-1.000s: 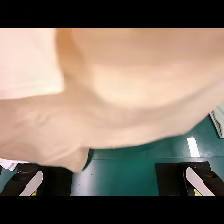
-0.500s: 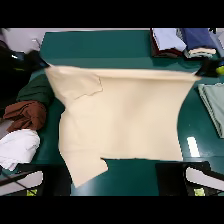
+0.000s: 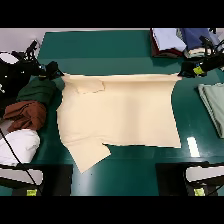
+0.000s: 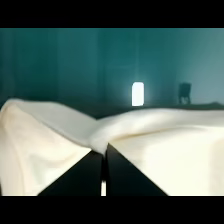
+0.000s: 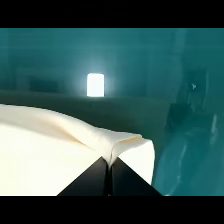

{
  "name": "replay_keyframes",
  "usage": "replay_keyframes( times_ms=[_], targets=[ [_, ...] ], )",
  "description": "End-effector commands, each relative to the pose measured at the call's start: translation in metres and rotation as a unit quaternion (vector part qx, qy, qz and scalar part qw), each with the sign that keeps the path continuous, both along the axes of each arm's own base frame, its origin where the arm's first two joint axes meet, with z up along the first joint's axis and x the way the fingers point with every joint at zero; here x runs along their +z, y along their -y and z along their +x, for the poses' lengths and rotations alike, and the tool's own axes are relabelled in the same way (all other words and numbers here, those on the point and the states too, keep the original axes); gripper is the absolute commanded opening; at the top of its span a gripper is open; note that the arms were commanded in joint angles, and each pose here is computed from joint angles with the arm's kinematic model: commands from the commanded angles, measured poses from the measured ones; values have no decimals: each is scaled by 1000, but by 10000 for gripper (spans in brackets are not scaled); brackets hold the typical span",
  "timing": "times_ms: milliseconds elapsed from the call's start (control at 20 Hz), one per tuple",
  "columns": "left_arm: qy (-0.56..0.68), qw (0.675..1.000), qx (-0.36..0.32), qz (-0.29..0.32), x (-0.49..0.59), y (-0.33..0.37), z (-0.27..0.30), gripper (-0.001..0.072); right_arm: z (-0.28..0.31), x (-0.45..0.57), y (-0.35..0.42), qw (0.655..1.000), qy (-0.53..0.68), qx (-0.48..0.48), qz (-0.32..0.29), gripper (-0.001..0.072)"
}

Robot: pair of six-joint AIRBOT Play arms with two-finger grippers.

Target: Fold the shirts.

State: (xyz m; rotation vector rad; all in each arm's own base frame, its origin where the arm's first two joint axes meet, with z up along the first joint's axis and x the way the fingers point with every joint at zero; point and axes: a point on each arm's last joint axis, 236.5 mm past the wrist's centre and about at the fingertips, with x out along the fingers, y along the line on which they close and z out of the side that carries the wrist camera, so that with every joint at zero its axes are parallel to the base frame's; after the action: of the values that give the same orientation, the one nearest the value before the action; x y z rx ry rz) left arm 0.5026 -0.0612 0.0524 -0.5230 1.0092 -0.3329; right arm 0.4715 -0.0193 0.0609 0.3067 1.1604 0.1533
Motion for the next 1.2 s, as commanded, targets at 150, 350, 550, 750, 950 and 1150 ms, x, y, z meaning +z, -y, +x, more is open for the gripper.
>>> replay_keyframes(
  times_ms=[150,350,550,750,950,1150],
  targets=[
    [-141,977,-72,141,-74,-10,-66,20,-42,-29,7,996,-42,20,-78,13],
    [-146,976,-75,141,-85,12,-69,23,-69,-59,1,995,-75,17,-67,16],
    [-148,977,-62,141,-67,5,-77,478,-76,-59,-2,995,-83,10,-58,358],
    [-150,975,-43,160,-44,-5,-129,478,-87,-20,-22,998,-51,24,-30,358],
    [-217,964,-38,149,-80,-3,-245,478,-96,12,-40,998,5,42,-40,358],
    [-259,957,-21,127,-104,4,-326,478,-101,17,-52,997,29,51,-41,358]
  ],
)
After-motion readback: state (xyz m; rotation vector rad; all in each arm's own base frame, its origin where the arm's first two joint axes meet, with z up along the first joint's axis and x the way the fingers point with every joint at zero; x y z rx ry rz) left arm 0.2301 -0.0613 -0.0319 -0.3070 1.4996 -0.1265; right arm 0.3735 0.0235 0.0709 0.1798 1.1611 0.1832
